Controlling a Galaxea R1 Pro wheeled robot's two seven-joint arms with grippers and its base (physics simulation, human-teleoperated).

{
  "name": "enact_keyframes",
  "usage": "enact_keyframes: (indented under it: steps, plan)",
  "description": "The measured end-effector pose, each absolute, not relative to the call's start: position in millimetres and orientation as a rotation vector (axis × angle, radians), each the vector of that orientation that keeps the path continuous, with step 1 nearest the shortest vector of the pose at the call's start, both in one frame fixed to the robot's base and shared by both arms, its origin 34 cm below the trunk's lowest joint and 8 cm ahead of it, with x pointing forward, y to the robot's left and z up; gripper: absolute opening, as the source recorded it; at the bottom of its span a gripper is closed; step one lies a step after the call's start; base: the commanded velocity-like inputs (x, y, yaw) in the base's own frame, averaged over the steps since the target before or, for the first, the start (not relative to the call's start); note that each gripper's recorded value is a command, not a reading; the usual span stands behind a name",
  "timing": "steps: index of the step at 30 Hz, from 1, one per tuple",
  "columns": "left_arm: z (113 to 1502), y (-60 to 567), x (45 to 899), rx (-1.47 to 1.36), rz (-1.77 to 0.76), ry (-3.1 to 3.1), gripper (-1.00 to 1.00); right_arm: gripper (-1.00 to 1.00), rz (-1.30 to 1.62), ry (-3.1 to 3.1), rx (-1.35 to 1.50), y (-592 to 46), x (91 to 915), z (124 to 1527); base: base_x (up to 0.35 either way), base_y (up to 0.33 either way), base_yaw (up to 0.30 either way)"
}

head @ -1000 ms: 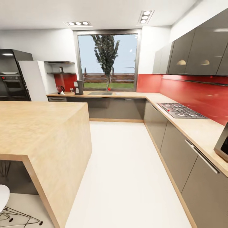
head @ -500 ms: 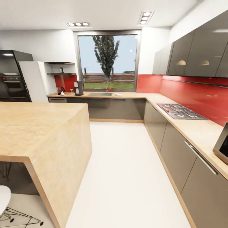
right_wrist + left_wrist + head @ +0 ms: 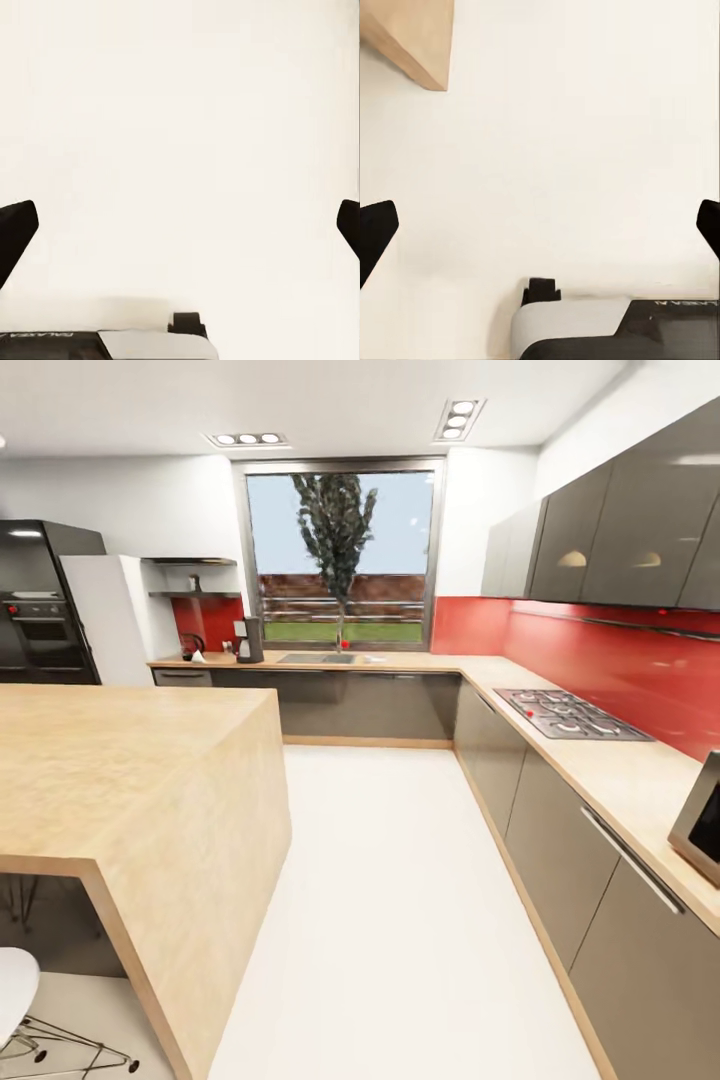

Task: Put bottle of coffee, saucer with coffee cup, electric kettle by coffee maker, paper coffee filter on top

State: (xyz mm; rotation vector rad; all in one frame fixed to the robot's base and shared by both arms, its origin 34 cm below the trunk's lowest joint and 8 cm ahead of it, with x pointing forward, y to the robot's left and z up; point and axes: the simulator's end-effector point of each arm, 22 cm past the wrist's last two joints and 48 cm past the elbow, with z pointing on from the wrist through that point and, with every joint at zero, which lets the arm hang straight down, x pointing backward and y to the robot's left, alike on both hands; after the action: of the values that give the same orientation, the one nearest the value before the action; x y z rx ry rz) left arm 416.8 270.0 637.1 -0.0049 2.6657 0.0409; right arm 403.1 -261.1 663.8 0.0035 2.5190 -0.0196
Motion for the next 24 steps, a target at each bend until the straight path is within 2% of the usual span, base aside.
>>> enact_keyframes:
  steps: [4,24]
  plan:
    - [663,268,465,-0.013,0.037,2.547,1.0,1.0,-0.016,2.413,0.004,-260,424,685,0.0,0.0,0.0]
    - [676,268,448,-0.037,0.031,2.56,1.0,1.0,-0.049,2.409,-0.017,-279,409,697,0.0,0.0,0.0]
